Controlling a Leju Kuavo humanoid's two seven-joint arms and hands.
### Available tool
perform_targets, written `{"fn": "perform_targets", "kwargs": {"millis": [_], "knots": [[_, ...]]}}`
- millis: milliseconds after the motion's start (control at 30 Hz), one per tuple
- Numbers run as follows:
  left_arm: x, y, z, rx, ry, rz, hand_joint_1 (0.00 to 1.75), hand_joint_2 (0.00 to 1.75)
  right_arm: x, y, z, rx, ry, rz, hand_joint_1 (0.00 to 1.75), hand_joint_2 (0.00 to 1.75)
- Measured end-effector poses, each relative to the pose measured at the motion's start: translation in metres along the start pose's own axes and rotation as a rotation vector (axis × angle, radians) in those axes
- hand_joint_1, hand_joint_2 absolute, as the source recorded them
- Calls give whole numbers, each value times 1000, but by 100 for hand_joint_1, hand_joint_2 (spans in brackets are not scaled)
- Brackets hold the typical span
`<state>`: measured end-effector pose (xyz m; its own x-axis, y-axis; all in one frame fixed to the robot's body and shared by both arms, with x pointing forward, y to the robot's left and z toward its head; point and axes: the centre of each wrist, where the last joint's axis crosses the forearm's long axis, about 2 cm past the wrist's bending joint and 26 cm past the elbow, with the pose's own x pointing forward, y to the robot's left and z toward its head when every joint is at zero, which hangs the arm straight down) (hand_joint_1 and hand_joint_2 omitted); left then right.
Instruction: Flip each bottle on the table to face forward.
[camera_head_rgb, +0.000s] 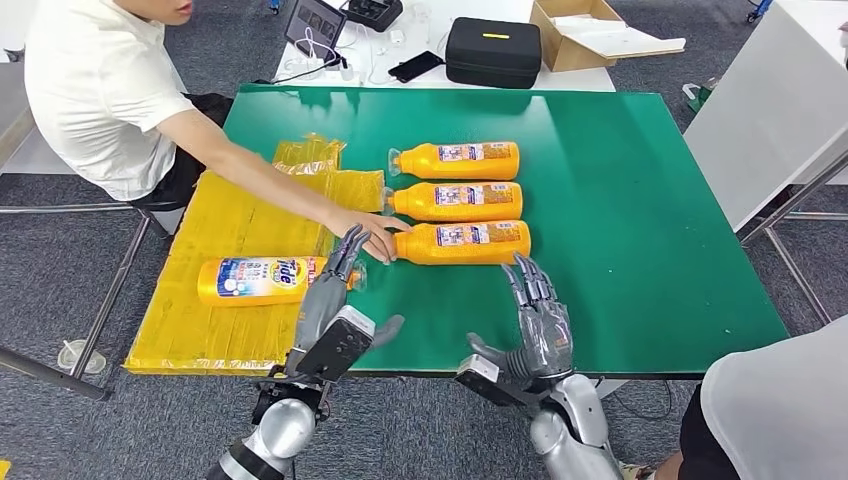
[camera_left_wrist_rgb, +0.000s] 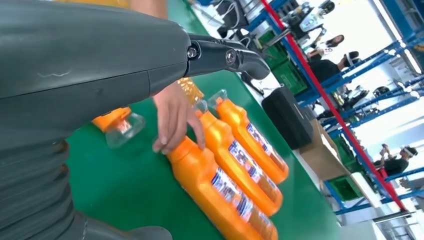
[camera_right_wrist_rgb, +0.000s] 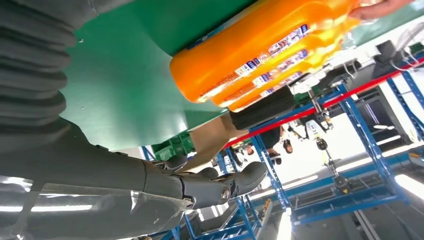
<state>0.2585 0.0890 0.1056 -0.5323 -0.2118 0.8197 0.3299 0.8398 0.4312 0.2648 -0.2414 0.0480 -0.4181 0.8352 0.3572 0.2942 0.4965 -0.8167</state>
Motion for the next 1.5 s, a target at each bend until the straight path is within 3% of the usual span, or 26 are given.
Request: {"fn": "perform_targets", "kwargs": {"millis": [267,567,1500], "knots": [[11,-15,4,-5,-9,103,0,175,-23,-1,-11,97,33,51,0,175],[16,-21,3,0,-16,91,0,175,-44,0,-26,178,72,69,0,175],[17,-27,-4,-46,-24,88,0,175,-67,6,-46,401,225,45,0,175]]}}
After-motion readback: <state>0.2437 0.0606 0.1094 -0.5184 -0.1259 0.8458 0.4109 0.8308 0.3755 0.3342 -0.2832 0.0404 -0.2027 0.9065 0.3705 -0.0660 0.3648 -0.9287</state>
